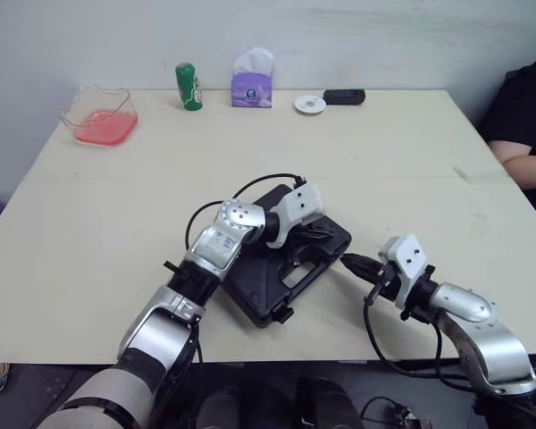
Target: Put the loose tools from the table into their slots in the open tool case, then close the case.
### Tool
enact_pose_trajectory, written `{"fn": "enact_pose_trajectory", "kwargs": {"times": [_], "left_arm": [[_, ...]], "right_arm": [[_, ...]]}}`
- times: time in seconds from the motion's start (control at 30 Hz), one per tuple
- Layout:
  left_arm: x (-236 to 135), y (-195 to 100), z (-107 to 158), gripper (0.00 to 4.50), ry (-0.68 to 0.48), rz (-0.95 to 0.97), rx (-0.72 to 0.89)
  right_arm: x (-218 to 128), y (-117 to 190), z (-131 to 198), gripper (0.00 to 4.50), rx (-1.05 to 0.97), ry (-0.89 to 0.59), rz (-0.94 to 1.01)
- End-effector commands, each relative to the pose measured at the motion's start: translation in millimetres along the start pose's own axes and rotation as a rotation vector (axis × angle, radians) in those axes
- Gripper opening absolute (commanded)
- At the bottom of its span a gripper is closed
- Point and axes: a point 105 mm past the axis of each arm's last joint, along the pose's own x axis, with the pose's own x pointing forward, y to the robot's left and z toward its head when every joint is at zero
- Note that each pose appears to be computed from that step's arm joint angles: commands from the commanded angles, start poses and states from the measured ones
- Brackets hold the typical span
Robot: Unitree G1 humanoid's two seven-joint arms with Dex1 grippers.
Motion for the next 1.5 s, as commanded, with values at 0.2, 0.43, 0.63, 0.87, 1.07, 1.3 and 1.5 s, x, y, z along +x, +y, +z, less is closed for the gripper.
{"fn": "enact_pose_trajectory", "kwargs": {"times": [0.2,0.43,0.63,0.87,1.07,1.3,1.5], "left_arm": [[-50.3,-21.9,54.0,0.04,-0.216,-0.132,0.198],[-95.9,-58.6,23.9,0.04,-0.193,-0.265,0.223],[-113.4,-69.1,-6.4,0.04,-0.081,-0.202,0.168],[-99.5,-76.7,-35.3,0.04,0.028,-0.153,0.080],[-96.8,-87.6,-78.0,0.04,0.206,-0.183,-0.021],[-110.9,-86.6,-101.3,0.04,0.289,-0.128,-0.095],[-111.9,-85.6,-103.8,0.04,0.293,-0.119,-0.105]], "right_arm": [[-23.1,24.2,14.6,0.00,-0.022,-0.006,0.133],[-17.7,67.4,9.6,0.00,-0.032,-0.007,0.317],[-10.9,103.8,8.0,0.00,-0.009,-0.028,0.468],[-11.2,114.5,-16.6,0.00,-0.004,-0.006,0.516],[-7.0,117.5,-47.3,0.00,0.003,-0.016,0.526],[11.0,115.2,-63.5,0.00,-0.015,-0.048,0.529],[30.3,120.0,-57.2,0.00,-0.036,-0.097,0.533]]}}
